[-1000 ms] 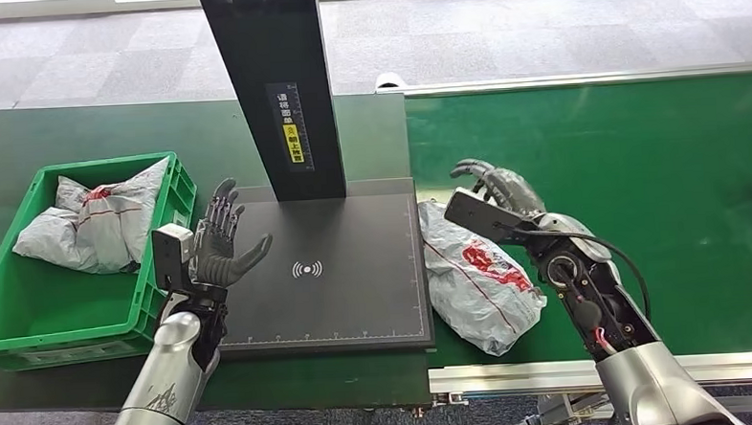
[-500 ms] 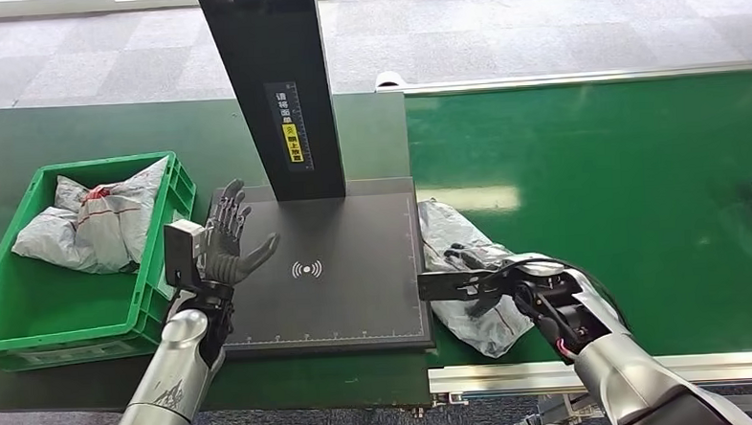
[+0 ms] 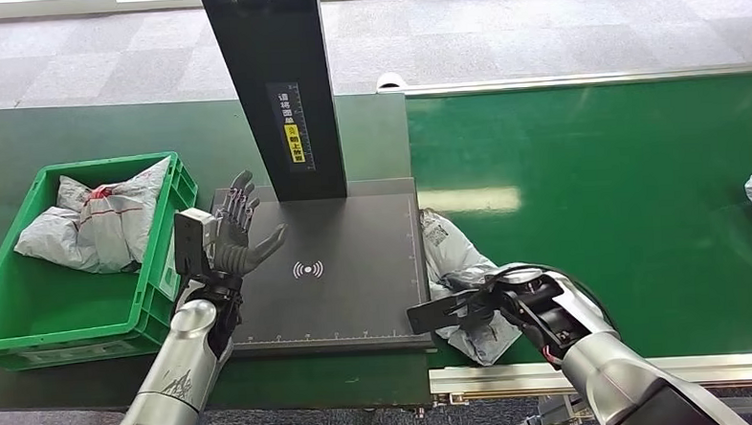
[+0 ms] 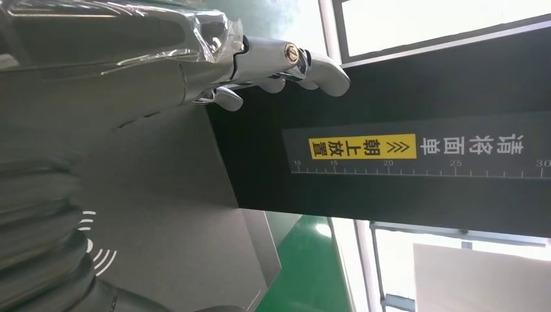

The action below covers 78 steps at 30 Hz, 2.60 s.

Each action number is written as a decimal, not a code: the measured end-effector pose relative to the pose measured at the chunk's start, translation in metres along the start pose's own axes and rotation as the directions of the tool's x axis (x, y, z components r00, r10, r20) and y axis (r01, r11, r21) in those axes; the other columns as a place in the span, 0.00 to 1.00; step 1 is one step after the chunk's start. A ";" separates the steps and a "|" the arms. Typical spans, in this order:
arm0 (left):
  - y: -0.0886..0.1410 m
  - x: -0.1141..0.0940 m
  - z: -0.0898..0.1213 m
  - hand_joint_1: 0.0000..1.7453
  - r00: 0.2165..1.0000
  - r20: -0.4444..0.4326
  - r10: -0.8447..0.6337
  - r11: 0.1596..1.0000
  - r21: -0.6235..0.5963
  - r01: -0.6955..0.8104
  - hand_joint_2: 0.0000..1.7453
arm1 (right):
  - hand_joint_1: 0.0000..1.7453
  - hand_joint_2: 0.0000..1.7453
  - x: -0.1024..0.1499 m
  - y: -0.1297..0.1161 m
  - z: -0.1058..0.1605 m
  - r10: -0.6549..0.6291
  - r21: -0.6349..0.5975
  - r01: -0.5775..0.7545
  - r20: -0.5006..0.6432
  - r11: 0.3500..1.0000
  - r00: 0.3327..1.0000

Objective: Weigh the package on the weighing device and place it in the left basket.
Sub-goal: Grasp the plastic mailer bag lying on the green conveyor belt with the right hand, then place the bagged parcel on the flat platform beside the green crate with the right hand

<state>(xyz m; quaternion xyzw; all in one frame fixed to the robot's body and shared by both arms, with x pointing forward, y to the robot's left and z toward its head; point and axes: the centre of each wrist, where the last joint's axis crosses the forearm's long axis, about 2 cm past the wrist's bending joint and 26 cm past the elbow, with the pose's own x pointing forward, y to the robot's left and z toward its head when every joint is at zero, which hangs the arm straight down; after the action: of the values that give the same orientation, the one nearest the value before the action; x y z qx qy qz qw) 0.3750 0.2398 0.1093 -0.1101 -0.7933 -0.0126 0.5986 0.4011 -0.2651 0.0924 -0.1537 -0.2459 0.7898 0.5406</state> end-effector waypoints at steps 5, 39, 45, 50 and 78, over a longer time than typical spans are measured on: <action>-0.001 0.000 0.000 0.00 1.000 -0.003 0.001 1.000 0.001 -0.001 1.00 | 1.00 1.00 0.000 -0.002 0.000 0.012 -0.004 -0.012 -0.003 1.000 1.000; 0.019 0.016 0.032 0.00 0.981 0.195 -0.017 0.979 0.202 -0.023 1.00 | 1.00 1.00 0.029 -0.049 0.102 0.118 -0.869 0.456 0.441 -0.192 0.890; 0.016 0.017 0.029 0.00 0.979 0.203 -0.009 0.978 0.205 -0.033 1.00 | 1.00 1.00 0.040 -0.046 0.106 0.123 -0.842 0.486 0.471 -0.233 0.874; 0.016 0.018 0.029 0.00 0.979 0.204 -0.008 0.978 0.205 -0.034 1.00 | 1.00 1.00 0.043 -0.046 0.107 0.123 -0.835 0.494 0.479 -0.244 0.869; -0.015 0.034 -0.012 0.00 0.960 0.277 0.046 0.980 0.172 -0.097 1.00 | 1.00 1.00 0.151 -0.001 -0.007 0.092 -0.617 0.428 0.632 0.660 0.769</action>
<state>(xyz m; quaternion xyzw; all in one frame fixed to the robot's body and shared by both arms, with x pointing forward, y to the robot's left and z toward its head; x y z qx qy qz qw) 0.3745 0.2289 0.1469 -0.0838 -0.8613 0.0977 0.4916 0.3492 -0.1231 0.0907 -0.0662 -0.7161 0.5705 0.3967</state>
